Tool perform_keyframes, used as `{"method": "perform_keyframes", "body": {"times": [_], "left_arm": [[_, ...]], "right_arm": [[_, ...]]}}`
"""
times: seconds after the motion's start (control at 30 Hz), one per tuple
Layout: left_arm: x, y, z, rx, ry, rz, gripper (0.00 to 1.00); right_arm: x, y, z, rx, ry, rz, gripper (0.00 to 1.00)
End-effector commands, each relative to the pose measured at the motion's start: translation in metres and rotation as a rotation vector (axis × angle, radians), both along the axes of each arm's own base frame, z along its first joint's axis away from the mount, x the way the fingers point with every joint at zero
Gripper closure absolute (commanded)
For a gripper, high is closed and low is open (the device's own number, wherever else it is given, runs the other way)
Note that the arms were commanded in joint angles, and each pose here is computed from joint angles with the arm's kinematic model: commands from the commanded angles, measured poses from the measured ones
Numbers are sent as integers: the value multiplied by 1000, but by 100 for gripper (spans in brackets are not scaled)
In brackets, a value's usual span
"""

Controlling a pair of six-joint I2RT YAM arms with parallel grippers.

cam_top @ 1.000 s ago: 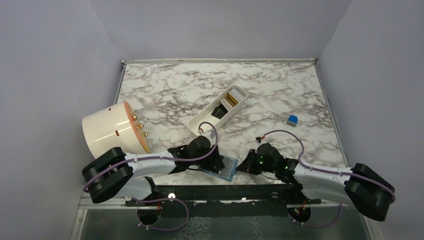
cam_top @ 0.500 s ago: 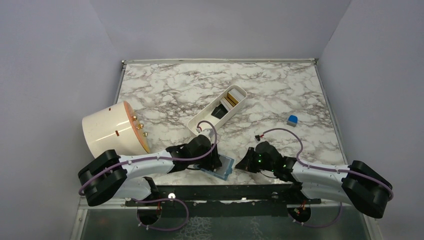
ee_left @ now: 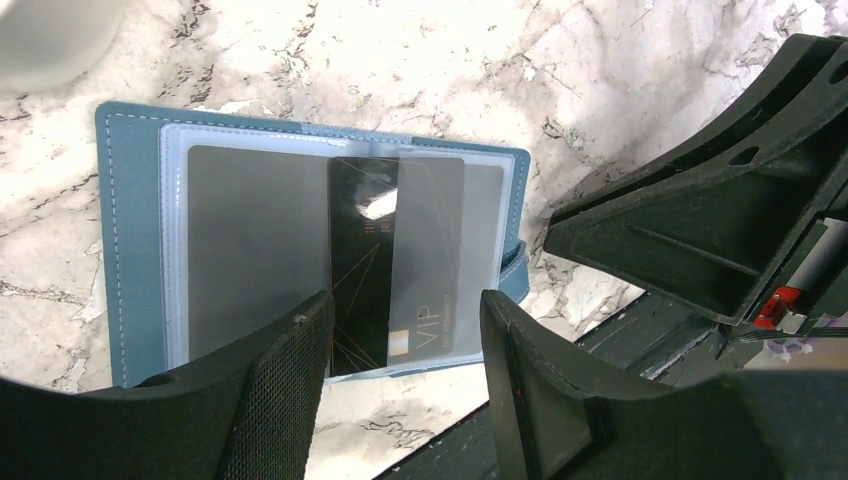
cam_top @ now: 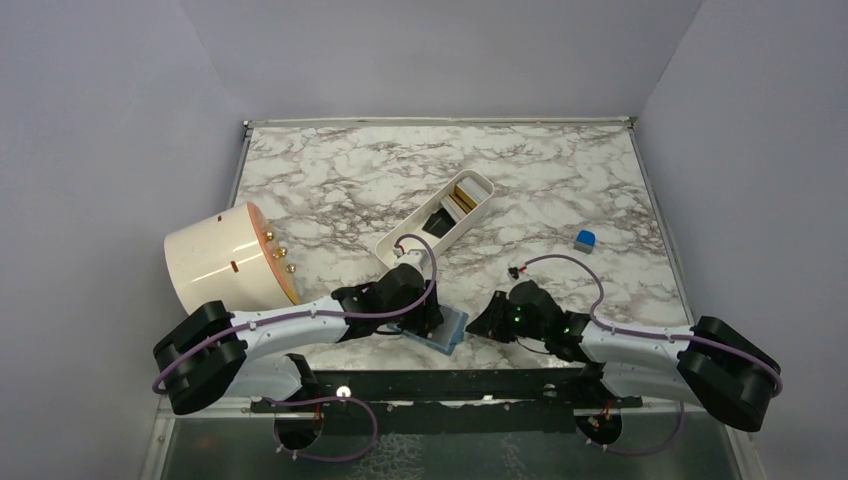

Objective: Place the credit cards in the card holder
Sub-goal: Insert the credit card into the card holder.

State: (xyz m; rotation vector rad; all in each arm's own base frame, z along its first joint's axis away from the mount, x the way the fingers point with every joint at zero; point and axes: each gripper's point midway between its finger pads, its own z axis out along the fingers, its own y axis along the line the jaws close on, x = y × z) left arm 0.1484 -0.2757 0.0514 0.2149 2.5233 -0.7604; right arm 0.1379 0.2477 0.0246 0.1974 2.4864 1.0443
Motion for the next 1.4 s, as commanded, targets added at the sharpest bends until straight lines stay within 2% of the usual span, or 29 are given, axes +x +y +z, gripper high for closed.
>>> {"method": "perform_keyframes", "body": {"times": [0.0, 0.33, 0.67, 1.0, 1.1, 1.23, 1.37], "left_arm": [[6, 1, 5, 19, -38, -1, 42], [4, -3, -2, 4, -48, -41, 41], [-5, -9, -13, -39, -7, -59, 41], [-16, -37, 0, -201, 49, -104, 55], [-16, -44, 7, -238, 49, -119, 57], [-15, -49, 19, -260, 39, -131, 53], [-8, -33, 18, -171, 38, -69, 46]], "right_arm": [[9, 13, 15, 56, -31, -9, 84], [16, 15, 10, 29, -19, -33, 77], [26, 20, -2, -37, -32, -21, 80], [39, 20, -2, -109, -95, -11, 86], [49, 15, 3, -165, -142, -20, 86], [63, 7, 17, -251, -204, -29, 82], [62, -1, 28, -304, -205, -23, 74]]}}
